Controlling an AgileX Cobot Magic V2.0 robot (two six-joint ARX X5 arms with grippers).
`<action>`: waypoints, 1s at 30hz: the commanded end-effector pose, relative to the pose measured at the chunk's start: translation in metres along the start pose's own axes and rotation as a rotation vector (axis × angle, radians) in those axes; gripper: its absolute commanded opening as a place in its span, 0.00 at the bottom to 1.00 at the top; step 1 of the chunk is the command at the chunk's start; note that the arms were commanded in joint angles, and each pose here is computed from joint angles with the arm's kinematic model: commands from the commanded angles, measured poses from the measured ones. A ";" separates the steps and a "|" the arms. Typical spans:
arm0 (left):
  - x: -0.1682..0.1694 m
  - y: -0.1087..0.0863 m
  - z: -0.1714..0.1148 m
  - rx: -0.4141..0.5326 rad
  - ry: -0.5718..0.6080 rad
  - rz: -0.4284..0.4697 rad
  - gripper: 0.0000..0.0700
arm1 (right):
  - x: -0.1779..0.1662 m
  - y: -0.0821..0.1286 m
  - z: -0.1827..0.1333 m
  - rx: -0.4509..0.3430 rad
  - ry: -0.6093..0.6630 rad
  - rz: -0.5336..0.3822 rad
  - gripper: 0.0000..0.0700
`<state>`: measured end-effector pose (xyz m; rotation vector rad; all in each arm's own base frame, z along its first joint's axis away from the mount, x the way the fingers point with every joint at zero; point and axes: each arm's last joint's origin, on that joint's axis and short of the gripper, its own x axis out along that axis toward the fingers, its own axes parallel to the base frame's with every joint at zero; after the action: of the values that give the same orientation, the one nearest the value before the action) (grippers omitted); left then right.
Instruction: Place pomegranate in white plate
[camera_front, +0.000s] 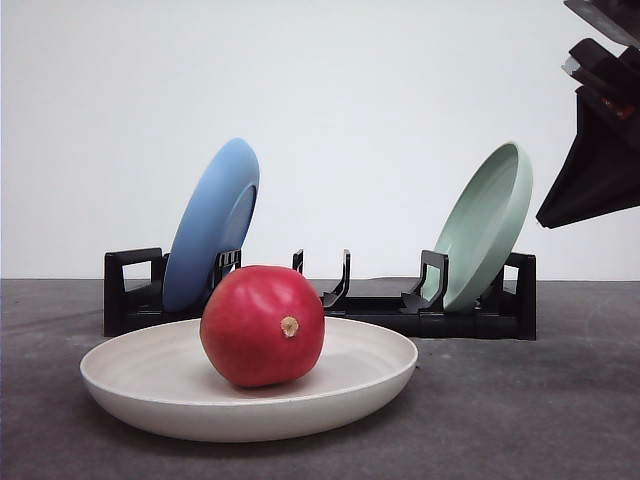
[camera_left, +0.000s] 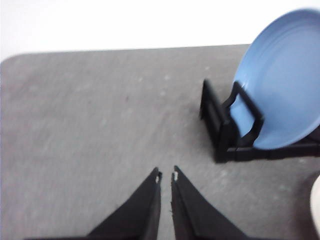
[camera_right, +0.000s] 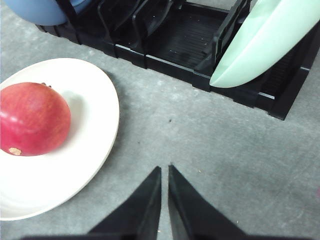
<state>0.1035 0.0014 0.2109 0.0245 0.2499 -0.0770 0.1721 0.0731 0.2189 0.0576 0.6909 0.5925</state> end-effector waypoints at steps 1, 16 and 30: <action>0.001 0.001 -0.011 -0.052 0.000 0.024 0.02 | 0.000 0.001 0.002 0.001 -0.009 0.005 0.02; 0.005 0.002 -0.061 -0.083 -0.040 0.100 0.02 | 0.000 0.001 0.002 0.001 -0.009 0.005 0.02; 0.008 -0.002 -0.062 -0.065 -0.074 0.073 0.02 | 0.000 0.001 0.002 0.001 -0.010 0.005 0.02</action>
<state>0.0951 0.0011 0.1532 -0.0441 0.1668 0.0036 0.1722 0.0732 0.2190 0.0577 0.6894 0.5927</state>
